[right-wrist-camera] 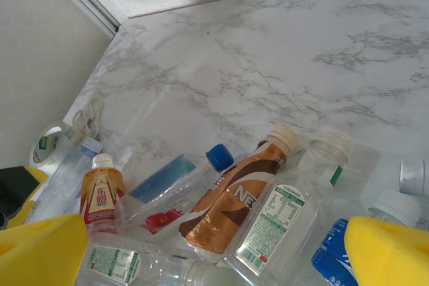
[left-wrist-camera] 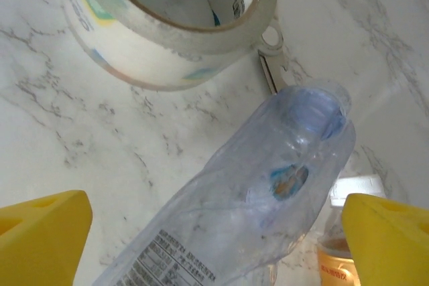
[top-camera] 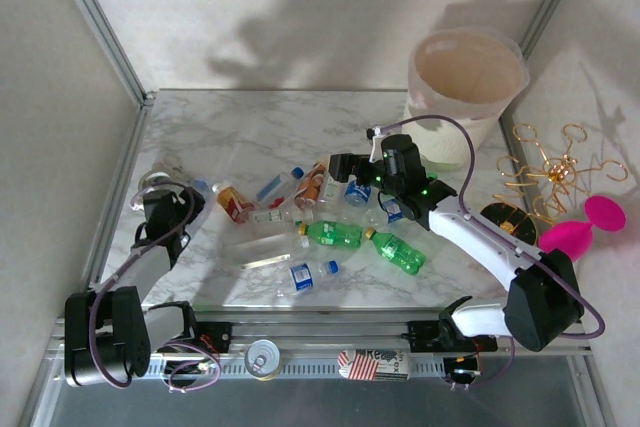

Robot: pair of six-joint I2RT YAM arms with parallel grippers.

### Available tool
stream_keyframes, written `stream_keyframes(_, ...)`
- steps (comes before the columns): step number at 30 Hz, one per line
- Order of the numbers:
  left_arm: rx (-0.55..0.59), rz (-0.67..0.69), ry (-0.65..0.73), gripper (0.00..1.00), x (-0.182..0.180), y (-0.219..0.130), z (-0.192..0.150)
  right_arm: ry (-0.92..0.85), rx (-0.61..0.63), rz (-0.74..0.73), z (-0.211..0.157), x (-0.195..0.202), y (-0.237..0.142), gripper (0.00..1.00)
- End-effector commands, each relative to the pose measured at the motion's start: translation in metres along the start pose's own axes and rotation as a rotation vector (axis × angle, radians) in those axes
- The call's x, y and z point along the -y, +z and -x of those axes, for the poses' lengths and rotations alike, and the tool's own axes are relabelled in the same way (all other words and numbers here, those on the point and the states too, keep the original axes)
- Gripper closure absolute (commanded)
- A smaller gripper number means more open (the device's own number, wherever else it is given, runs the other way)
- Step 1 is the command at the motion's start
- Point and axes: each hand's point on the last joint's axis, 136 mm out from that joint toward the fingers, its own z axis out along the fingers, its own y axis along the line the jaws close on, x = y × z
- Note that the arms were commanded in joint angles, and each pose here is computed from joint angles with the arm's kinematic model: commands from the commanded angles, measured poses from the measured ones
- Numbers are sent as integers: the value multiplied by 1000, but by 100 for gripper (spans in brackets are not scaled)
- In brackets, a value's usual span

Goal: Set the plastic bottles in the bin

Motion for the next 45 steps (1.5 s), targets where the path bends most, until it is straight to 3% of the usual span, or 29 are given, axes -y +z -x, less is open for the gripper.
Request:
stream_keyframes(1, -53, 56, 48, 7, -12, 2, -20, -1, 5, 20, -1, -4, 2, 1)
stream_keyframes(17, -151, 91, 76, 12, -16, 18, -47, 18, 21, 13, -2, -2, -3, 1)
stream_keyframes(30, -145, 75, 118, 44, -6, 18, -49, 24, 23, 14, -2, -3, -4, 1)
stream_keyframes(35, -99, 22, 140, 53, 10, 8, -36, 24, 22, 48, -1, -10, -6, 1)
stream_keyframes(45, 55, -244, 156, 53, 77, -49, 9, -1, 11, 129, -1, -44, -6, 1)
